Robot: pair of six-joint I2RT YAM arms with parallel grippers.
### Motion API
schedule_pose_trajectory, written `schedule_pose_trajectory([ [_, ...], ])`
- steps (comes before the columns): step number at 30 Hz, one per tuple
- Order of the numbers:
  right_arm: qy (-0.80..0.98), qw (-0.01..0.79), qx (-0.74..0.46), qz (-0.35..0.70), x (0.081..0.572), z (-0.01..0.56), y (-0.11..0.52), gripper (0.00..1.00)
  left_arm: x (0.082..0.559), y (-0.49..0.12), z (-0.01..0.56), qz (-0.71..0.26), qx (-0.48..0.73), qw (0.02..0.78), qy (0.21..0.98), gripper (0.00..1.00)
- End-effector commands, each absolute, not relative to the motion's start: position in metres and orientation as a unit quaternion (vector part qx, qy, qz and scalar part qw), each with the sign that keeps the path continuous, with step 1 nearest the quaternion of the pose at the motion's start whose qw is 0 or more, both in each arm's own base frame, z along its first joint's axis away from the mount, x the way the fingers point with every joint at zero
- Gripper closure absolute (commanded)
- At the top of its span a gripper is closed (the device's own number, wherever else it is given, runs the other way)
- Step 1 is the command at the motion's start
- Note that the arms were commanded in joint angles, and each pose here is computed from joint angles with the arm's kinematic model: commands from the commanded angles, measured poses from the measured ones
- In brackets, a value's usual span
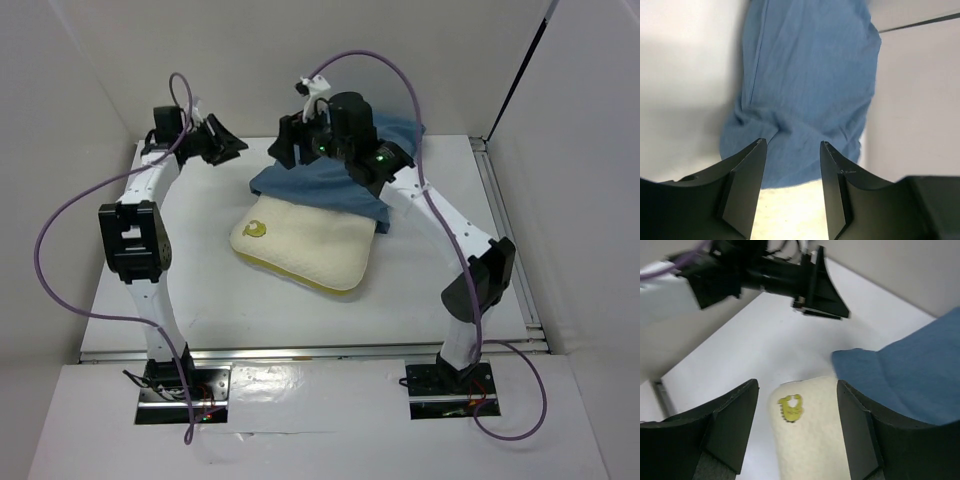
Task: Put the pillow into the pillowcase
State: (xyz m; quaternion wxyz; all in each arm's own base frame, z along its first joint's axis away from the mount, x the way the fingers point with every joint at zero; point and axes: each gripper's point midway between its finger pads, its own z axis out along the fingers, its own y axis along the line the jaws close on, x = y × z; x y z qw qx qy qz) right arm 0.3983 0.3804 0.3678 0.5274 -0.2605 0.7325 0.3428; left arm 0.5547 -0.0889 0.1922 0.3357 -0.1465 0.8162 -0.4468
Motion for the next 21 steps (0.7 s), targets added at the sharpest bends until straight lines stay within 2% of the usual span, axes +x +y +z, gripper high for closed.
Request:
schedule_pose_trajectory([
  [1, 0.696, 0.605, -0.259, 0.288, 0.421, 0.404, 0.339, 0.3, 0.54, -0.076, 0.213, -0.344, -0.039, 0.362, 0.866, 0.42],
  [4, 0.713, 0.602, -0.254, 0.255, 0.437, 0.38, 0.314, 0.36, 0.523, -0.071, 0.251, -0.264, 0.037, 0.401, 0.876, 0.43],
  [7, 0.725, 0.599, -0.259, 0.22, 0.453, 0.348, 0.284, 0.49, 0.5, -0.098, 0.27, -0.208, 0.156, 0.435, 0.862, 0.43],
  [8, 0.732, 0.595, -0.261, 0.204, 0.459, 0.337, 0.272, 0.53, 0.477, -0.125, 0.286, -0.202, 0.206, 0.439, 0.851, 0.43],
  [9, 0.747, 0.581, -0.257, 0.196, 0.464, 0.316, 0.264, 0.64, 0.468, -0.131, 0.281, -0.175, 0.229, 0.434, 0.854, 0.43],
  [12, 0.777, 0.553, -0.241, 0.177, 0.487, 0.272, 0.238, 0.83, 0.422, -0.173, 0.285, -0.173, 0.337, 0.426, 0.821, 0.45],
  [13, 0.78, 0.549, -0.238, 0.183, 0.492, 0.266, 0.235, 0.95, 0.41, -0.182, 0.287, -0.187, 0.36, 0.426, 0.808, 0.5],
  [15, 0.796, 0.533, -0.226, 0.174, 0.505, 0.242, 0.222, 1.0, 0.378, -0.201, 0.293, -0.208, 0.415, 0.431, 0.774, 0.57],
  [16, 0.795, 0.534, -0.23, 0.171, 0.509, 0.238, 0.223, 1.0, 0.367, -0.207, 0.296, -0.213, 0.435, 0.433, 0.76, 0.63],
  [17, 0.799, 0.531, -0.231, 0.163, 0.514, 0.23, 0.216, 1.0, 0.361, -0.211, 0.299, -0.207, 0.459, 0.442, 0.743, 0.76],
  [18, 0.803, 0.526, -0.229, 0.164, 0.52, 0.218, 0.213, 1.0, 0.348, -0.225, 0.295, -0.212, 0.483, 0.437, 0.729, 0.83],
  [21, 0.819, 0.5, -0.235, 0.155, 0.53, 0.181, 0.206, 1.0, 0.324, -0.243, 0.298, -0.21, 0.537, 0.438, 0.69, 0.95],
])
